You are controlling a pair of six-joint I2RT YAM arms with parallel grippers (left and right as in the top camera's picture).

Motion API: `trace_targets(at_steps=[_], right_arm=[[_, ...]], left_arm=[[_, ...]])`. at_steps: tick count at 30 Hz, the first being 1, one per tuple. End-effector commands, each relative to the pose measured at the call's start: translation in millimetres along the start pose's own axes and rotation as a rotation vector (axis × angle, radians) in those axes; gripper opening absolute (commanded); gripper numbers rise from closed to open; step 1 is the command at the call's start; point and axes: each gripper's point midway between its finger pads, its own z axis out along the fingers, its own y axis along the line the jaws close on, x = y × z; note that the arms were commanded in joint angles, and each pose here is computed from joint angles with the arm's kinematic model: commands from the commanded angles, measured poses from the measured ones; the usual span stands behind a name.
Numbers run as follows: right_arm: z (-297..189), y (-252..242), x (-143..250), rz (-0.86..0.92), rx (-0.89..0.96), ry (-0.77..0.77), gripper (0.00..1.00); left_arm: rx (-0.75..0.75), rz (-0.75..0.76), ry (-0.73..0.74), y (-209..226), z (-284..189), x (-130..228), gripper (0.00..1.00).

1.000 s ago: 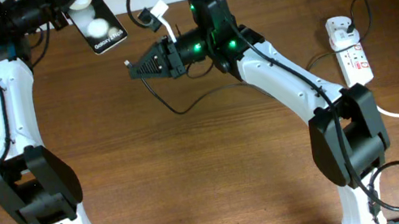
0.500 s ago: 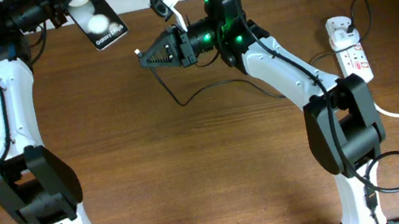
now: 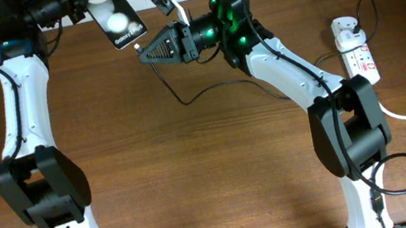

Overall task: Plug charger to phone and switch on socket
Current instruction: 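Align and push the plug upward into the phone's charging port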

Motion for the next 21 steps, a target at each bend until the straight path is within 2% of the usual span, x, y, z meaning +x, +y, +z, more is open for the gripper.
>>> trace_targets(at_steps=[1, 3, 11, 21], right_arm=[[1.6, 0.0, -3.0, -0.002, 0.001, -0.005, 0.04], [1.5, -1.7, -4.7, 0.004, 0.011, -0.015, 0.04], [1.0, -5.3, -7.7, 0.075, 0.029, -0.035, 0.04], [0.8, -6.4, -6.4, 0.075, 0.031, -0.035, 0.04]], left_arm=[[0.004, 0.023, -0.002, -6.1, -2.2, -2.2, 0.0], [-0.009, -0.028, 0.005, -0.2, -1.9, 1.0, 0.0], [-0.006, -0.015, 0.003, -1.6, -1.8, 0.2, 0.0], [-0.02, -0.043, -0.029, 0.9, -2.5, -5.5, 0.0]])
